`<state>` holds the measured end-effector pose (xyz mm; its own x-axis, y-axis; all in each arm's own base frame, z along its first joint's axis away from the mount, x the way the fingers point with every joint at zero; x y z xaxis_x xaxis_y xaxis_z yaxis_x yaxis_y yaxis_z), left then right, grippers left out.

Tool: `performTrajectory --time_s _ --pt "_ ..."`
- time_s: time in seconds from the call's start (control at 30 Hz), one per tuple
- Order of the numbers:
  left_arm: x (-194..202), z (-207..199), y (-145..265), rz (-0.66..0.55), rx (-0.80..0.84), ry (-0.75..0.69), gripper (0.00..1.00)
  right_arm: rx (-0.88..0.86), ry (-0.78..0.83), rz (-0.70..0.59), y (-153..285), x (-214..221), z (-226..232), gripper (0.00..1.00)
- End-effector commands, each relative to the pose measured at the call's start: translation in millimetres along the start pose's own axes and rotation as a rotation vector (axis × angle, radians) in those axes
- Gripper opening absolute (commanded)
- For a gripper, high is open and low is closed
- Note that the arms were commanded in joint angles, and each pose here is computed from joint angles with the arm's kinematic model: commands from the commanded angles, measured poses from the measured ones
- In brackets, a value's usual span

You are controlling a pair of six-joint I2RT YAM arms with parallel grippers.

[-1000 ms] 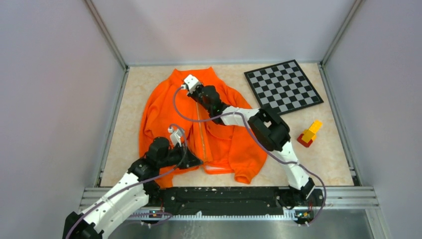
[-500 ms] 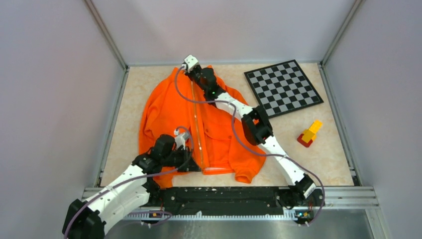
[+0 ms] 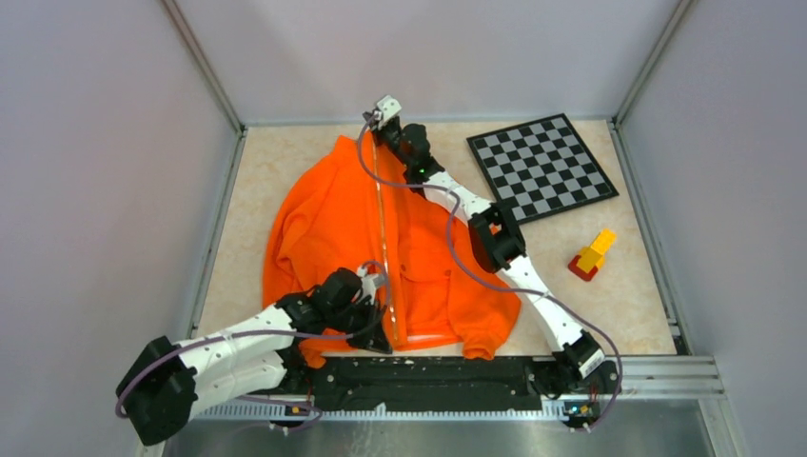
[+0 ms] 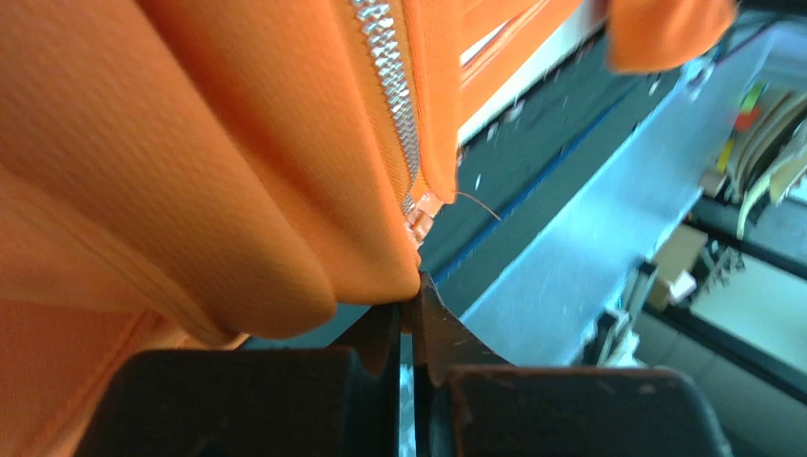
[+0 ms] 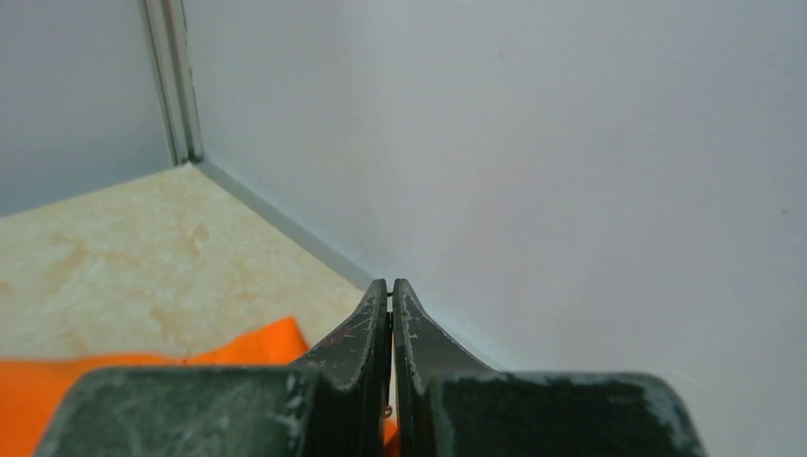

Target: Zip up the jacket

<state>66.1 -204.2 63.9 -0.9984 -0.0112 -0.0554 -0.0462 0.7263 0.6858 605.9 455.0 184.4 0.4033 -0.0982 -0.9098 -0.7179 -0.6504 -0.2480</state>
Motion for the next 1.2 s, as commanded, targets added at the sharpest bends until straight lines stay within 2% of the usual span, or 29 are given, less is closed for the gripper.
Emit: performTrajectory --time_s 0.0,0.2,0.33,0.37,0.4,0.43,0.47,0.5,0.6,0.67,0.7,0.73,0.8,0.83,0.93,1.03,1.17 --pt "65.4 22.4 3.2 0.286 -0.111 0.139 0.00 0.194 0.011 -0.244 -1.3 -81.5 -99.9 0.00" --pt "60.7 23.7 -2.4 0.259 -0.114 0.142 0.00 0.211 0.005 -0.261 2.6 -83.0 -120.3 0.00" --pt "30.9 15.4 -9.8 0.161 -0.164 0.052 0.00 0.213 -0.002 -0.248 3.6 -80.0 -121.1 0.00" --pt "20.5 13.7 -11.4 0.131 -0.190 0.034 0.00 0.208 -0.011 -0.234 3.4 -78.2 -120.5 0.04" --pt "9.4 9.0 -13.7 0.107 -0.192 0.014 0.00 0.208 -0.030 -0.214 3.4 -76.4 -120.6 0.22" --pt "0.9 8.6 -16.3 0.095 -0.195 0.012 0.02 0.204 -0.044 -0.180 3.3 -73.1 -120.1 0.46" --pt "-7.2 8.5 -18.1 0.082 -0.197 0.023 0.08 0.201 -0.064 -0.139 4.2 -65.8 -118.2 0.73" --pt "-12.6 8.8 -20.6 0.078 -0.193 0.038 0.17 0.203 -0.081 -0.104 5.7 -64.0 -119.0 0.88" --pt "-25.0 12.0 -22.0 0.051 -0.192 0.068 0.54 0.189 -0.149 0.027 15.7 -59.6 -115.2 0.91" --pt "-26.5 11.0 -19.0 0.005 -0.168 0.075 0.68 0.157 -0.211 0.110 30.2 -65.9 -109.8 0.91" --pt "-25.0 9.6 -17.1 -0.016 -0.136 0.072 0.89 0.153 -0.254 0.162 41.1 -65.6 -105.5 0.91" --pt "-24.7 7.6 -16.0 -0.039 -0.099 0.064 0.98 0.158 -0.310 0.203 53.3 -72.3 -104.1 0.92" --pt "-25.6 -1.1 -11.4 -0.077 -0.033 0.049 0.99 0.147 -0.403 0.292 80.0 -83.9 -96.1 0.92" --pt "-26.2 -5.6 -8.5 -0.087 -0.011 0.043 0.99 0.144 -0.463 0.318 94.5 -104.8 -94.5 0.92" --pt "-24.5 -16.9 6.7 -0.089 -0.005 0.020 0.99 0.137 -0.550 0.503 148.5 -112.9 -76.6 0.92" --pt "-22.5 -35.6 30.9 -0.111 0.017 -0.003 0.99 0.172 -0.563 0.681 209.9 -122.5 -67.8 0.93" --pt "-31.8 -80.8 72.7 -0.237 0.145 -0.099 0.99 0.247 -0.493 0.738 279.4 -162.7 -74.3 0.93"
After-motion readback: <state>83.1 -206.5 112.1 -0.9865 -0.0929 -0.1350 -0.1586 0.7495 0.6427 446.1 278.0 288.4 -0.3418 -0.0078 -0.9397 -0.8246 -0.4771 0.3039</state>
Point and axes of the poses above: each gripper's point midway between its finger pads, its own y axis back along the fingers, its own z axis along the line the jaws close on, x = y × z, the point moved 2 cm from there along y, back along the fingers, and after that the axes turned 10 degrees about y, right-handed, at the moved point
